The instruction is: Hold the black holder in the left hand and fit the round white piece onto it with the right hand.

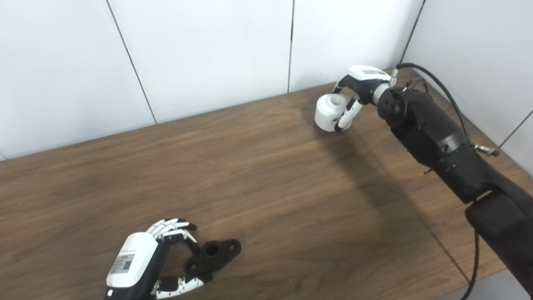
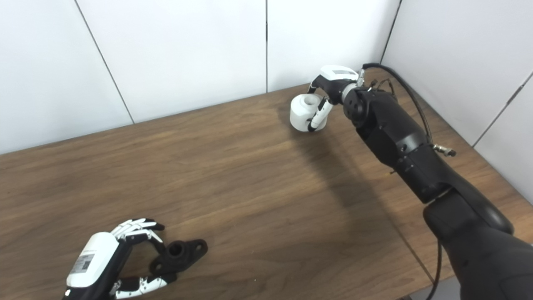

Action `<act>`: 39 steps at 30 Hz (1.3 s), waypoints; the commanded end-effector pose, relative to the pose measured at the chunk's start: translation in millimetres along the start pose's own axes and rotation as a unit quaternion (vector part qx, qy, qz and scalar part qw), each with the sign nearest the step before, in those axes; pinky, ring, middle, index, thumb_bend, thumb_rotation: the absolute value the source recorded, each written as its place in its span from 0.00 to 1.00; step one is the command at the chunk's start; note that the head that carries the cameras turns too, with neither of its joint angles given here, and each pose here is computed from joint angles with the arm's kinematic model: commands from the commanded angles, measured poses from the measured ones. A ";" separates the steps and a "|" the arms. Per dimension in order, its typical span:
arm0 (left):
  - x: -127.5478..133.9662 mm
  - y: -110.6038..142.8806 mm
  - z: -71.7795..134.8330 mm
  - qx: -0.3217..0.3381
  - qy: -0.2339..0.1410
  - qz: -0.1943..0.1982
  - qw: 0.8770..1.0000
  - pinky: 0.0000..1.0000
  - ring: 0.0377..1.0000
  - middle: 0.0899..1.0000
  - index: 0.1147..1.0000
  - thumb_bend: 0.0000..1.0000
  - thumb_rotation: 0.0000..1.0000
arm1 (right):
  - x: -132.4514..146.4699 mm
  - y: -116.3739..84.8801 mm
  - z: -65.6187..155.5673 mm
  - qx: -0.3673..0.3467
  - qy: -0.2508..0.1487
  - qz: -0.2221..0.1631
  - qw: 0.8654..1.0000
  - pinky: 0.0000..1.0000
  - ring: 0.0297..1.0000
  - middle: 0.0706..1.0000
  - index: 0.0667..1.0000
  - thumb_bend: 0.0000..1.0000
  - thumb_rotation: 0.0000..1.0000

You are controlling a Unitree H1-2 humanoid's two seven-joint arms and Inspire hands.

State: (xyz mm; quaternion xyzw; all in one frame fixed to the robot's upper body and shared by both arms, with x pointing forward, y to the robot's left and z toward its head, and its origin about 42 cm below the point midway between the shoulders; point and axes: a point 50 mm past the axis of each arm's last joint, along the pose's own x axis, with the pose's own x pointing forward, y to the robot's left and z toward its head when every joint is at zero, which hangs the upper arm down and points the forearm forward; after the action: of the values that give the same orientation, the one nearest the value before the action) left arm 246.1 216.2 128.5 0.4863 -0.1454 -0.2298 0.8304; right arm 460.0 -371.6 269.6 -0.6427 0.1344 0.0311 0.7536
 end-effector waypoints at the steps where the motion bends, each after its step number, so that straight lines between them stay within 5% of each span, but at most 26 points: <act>1: -17.2 -12.8 -17.7 0.007 0.061 -0.057 0.997 0.83 0.82 0.74 0.42 0.52 0.05 | -1.5 -39.5 4.4 -0.009 -0.010 -0.052 0.999 1.00 0.98 0.87 0.66 0.85 0.22; 39: -18.7 -12.3 -17.3 0.003 0.061 -0.056 0.997 0.84 0.82 0.74 0.42 0.52 0.05 | -4.0 -45.6 0.0 -0.030 -0.011 -0.059 0.998 0.99 0.96 0.85 0.64 0.80 0.22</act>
State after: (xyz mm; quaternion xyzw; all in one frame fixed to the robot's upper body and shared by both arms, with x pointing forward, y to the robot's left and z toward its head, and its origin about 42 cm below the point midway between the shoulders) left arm 246.1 217.4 129.3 0.4877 -0.1446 -0.2287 0.8300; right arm 459.3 -374.3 272.0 -0.6501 0.1325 0.0286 0.7476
